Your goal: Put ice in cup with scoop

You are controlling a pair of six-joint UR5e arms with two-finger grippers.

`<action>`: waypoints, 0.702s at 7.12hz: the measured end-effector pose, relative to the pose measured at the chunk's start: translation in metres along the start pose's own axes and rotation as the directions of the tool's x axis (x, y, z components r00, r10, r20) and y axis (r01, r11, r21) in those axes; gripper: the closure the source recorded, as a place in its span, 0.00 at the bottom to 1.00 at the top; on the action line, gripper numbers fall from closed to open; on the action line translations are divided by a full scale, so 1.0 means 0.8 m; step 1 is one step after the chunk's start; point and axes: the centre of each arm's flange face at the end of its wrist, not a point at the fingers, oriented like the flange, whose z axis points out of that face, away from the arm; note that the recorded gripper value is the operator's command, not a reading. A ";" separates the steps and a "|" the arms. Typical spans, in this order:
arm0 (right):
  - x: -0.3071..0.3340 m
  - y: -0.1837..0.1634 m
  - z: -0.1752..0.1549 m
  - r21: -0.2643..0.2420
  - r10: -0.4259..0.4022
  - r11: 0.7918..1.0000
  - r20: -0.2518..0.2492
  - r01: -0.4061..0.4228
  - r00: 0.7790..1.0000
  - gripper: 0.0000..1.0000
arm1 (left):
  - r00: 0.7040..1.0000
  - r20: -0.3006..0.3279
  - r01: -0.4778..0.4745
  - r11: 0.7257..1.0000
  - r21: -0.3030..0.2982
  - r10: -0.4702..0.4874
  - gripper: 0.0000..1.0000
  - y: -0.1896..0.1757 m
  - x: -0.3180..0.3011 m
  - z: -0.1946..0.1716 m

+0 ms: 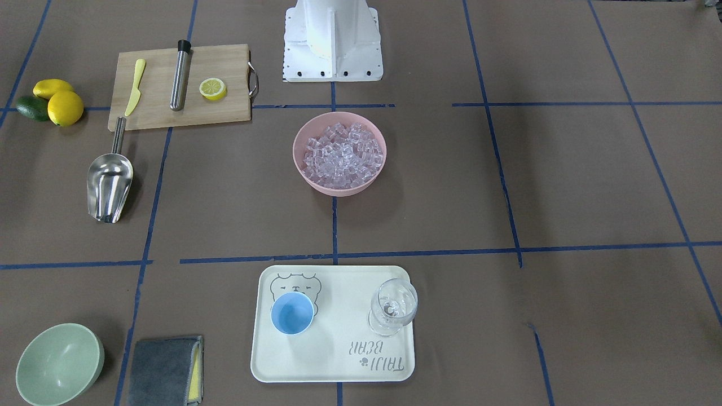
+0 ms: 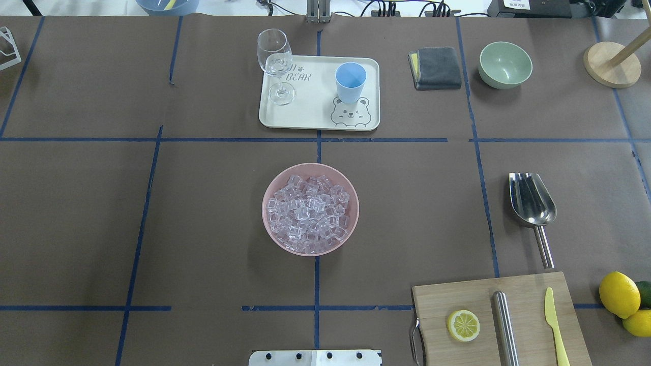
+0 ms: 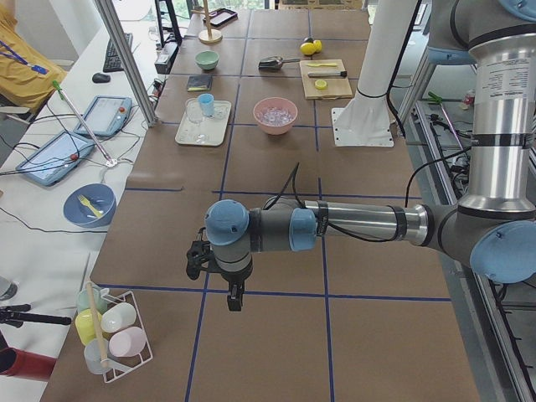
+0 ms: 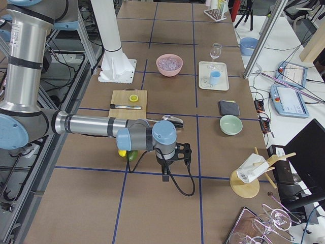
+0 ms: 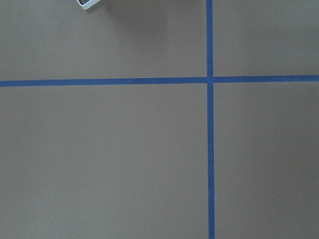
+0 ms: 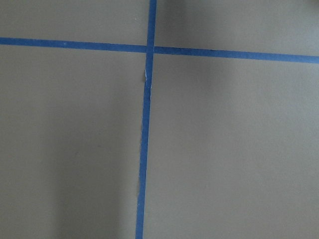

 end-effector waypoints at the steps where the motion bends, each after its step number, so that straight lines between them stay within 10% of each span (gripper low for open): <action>1: 0.000 0.000 0.000 0.000 0.000 1.000 0.000 0.000 1.000 0.00 | 1.000 0.001 -0.005 1.000 -0.004 0.005 0.00 -0.001 0.003 0.002; 5: 0.000 0.000 0.001 -0.002 -0.004 1.000 -0.001 0.004 1.000 0.00 | 0.999 0.002 -0.036 0.999 -0.012 0.036 0.00 -0.011 0.021 0.006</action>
